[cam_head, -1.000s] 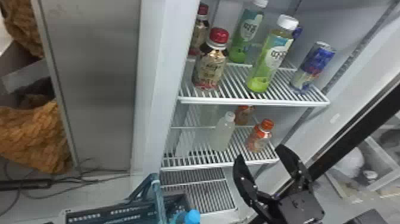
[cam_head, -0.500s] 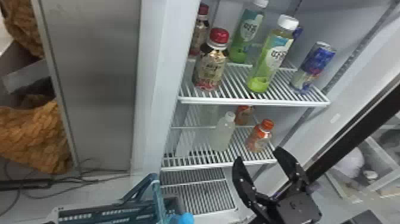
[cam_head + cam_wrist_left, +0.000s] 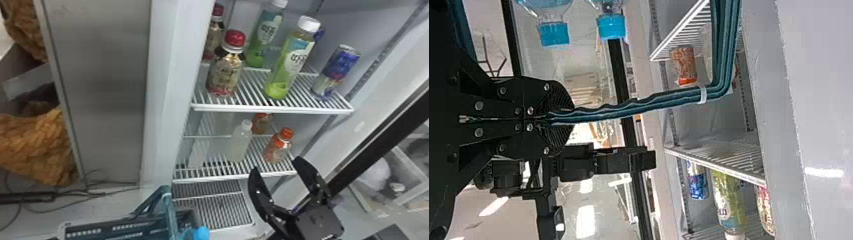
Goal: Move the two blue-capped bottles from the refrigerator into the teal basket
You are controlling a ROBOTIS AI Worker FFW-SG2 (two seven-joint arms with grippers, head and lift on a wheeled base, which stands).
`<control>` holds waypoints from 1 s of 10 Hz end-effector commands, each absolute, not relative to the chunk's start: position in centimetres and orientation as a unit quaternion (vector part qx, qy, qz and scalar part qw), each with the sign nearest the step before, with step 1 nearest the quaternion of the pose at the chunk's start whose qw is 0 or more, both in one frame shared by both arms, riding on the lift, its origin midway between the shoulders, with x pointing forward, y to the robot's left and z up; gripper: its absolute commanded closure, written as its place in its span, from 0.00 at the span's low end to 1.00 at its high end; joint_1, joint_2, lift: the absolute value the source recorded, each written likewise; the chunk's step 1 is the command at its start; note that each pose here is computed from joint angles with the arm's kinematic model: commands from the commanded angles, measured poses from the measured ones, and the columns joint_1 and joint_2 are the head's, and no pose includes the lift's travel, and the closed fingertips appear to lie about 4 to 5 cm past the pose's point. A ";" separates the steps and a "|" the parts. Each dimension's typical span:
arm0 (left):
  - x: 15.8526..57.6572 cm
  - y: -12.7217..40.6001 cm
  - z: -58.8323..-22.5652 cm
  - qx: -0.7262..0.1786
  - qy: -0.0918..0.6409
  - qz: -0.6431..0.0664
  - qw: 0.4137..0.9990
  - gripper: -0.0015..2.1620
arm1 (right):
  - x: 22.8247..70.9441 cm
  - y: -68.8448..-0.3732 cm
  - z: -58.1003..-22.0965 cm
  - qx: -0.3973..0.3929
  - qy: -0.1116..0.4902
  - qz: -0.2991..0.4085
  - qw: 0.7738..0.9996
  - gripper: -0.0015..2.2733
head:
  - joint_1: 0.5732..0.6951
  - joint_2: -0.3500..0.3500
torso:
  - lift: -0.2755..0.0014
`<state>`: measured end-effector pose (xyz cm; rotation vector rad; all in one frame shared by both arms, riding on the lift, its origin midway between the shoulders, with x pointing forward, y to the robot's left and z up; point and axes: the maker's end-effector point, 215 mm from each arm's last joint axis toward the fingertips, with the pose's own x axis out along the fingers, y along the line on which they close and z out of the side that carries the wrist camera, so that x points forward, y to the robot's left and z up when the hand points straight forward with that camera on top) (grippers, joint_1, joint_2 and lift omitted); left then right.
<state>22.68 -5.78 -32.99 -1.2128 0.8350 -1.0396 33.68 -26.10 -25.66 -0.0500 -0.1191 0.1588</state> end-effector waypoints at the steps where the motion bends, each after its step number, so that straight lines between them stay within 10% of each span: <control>1: 22.7 -5.8 -33.0 -0.528 0.363 -0.452 0.621 0.54 | 33.7 -26.1 -25.7 -0.025 -0.059 0.079 0.995 0.05 | 1.00 0.00 | 0.40; 10: 22.4 -5.8 -33.2 -0.529 0.367 -0.450 0.619 0.54 | 33.8 -26.2 -26.1 -0.026 -0.048 0.078 0.995 0.05 | 1.00 0.00 | 0.40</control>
